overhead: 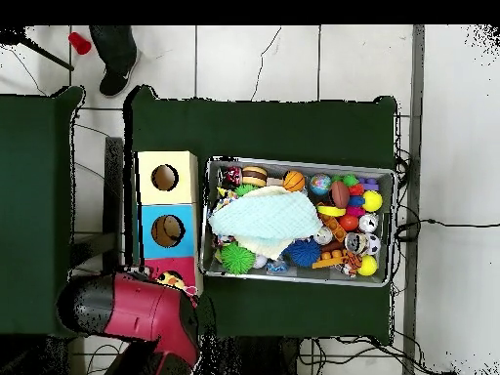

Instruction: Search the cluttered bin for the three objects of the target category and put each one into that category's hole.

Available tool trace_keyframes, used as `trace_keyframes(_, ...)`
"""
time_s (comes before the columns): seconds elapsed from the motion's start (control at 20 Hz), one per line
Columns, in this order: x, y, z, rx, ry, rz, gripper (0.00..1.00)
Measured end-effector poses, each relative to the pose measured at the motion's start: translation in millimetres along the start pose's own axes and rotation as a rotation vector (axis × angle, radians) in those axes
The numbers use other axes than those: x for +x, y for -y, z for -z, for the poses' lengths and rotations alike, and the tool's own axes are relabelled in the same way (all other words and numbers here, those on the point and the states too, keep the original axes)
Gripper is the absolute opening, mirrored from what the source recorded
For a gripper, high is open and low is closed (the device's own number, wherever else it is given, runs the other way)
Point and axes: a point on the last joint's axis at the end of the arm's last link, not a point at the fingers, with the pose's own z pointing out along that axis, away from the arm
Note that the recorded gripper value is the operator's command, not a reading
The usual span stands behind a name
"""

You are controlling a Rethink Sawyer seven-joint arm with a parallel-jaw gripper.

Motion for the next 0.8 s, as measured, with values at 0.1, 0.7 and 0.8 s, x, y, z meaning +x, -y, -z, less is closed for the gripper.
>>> trace_keyframes(0.1, -2.1, 2.7, 0.8, 0.011, 0.015, 0.006, 0.00)
trace_keyframes(0.7, -8.3, 9.6, -18.3, 0.064, 0.098, 0.024, 0.00)
trace_keyframes(0.8, -9.7, 10.1, -27.8, 0.073, 0.110, 0.024, 0.00)
